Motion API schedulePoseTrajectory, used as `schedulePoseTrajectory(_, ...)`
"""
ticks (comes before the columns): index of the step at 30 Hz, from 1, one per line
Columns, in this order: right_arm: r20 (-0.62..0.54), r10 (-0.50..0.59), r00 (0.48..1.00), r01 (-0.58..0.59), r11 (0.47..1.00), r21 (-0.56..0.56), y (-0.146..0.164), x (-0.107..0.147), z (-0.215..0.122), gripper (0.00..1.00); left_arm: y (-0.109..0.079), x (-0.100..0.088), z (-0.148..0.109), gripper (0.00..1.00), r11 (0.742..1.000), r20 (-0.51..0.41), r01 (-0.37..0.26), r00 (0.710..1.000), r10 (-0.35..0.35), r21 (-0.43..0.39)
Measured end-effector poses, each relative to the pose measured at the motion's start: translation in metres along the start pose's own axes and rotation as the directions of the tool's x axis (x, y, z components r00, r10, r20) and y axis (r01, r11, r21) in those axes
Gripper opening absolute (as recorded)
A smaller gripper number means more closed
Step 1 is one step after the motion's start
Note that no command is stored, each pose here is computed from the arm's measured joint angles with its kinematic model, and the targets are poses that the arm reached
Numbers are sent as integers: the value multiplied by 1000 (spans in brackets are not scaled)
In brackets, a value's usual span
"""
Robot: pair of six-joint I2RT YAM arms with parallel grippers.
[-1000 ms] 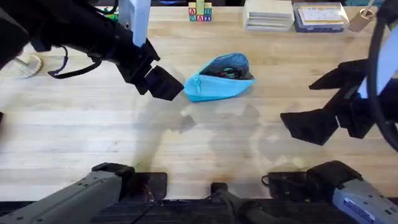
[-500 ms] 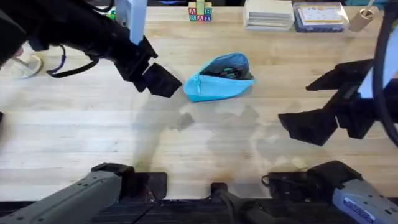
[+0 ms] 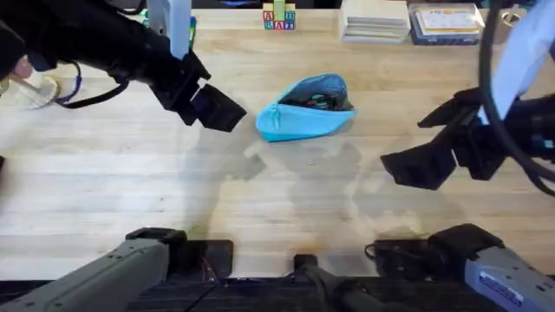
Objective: Unzip the bag, pick up the pens from the table one at a time and place them inside, then zip the bag closed.
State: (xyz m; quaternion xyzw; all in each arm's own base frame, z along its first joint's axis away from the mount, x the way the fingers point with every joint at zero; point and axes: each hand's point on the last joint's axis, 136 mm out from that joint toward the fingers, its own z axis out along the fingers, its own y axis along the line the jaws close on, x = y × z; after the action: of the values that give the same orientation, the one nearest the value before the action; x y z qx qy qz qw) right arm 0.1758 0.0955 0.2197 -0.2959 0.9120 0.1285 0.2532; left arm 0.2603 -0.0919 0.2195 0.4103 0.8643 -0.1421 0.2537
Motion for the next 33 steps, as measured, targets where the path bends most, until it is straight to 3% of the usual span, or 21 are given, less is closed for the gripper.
schedulePoseTrajectory(8,-12,47,999,-47,999,-3,-6,-9,11,998,14,7,-6,994,998,5,50,999,-50,-33)
schedulePoseTrajectory(22,32,239,971,-239,971,-4,-8,-24,15,998,30,15,-15,993,993,34,100,995,-98,-61)
schedulePoseTrajectory(33,54,215,975,-216,976,11,19,-37,22,998,32,13,-15,993,994,45,93,995,-90,-64)
